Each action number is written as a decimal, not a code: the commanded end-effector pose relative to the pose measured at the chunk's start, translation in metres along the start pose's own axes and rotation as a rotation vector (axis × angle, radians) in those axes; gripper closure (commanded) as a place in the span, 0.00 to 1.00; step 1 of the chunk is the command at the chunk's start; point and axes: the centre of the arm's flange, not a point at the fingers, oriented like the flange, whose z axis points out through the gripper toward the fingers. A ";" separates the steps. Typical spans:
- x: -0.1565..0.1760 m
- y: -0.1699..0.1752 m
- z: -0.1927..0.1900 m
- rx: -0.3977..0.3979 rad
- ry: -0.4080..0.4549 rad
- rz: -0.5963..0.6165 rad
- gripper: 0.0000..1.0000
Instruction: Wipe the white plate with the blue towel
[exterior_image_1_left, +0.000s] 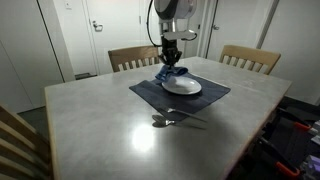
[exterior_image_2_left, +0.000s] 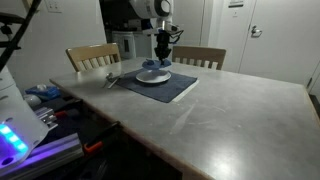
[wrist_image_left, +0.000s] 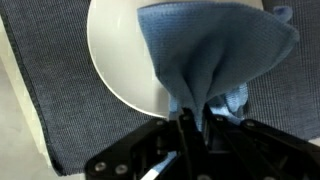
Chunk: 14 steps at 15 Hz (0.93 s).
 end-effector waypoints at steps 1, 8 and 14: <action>-0.008 -0.003 0.015 0.043 -0.008 -0.022 0.97; -0.015 -0.033 0.052 0.076 0.007 -0.078 0.97; -0.018 -0.014 0.058 0.086 -0.092 -0.020 0.97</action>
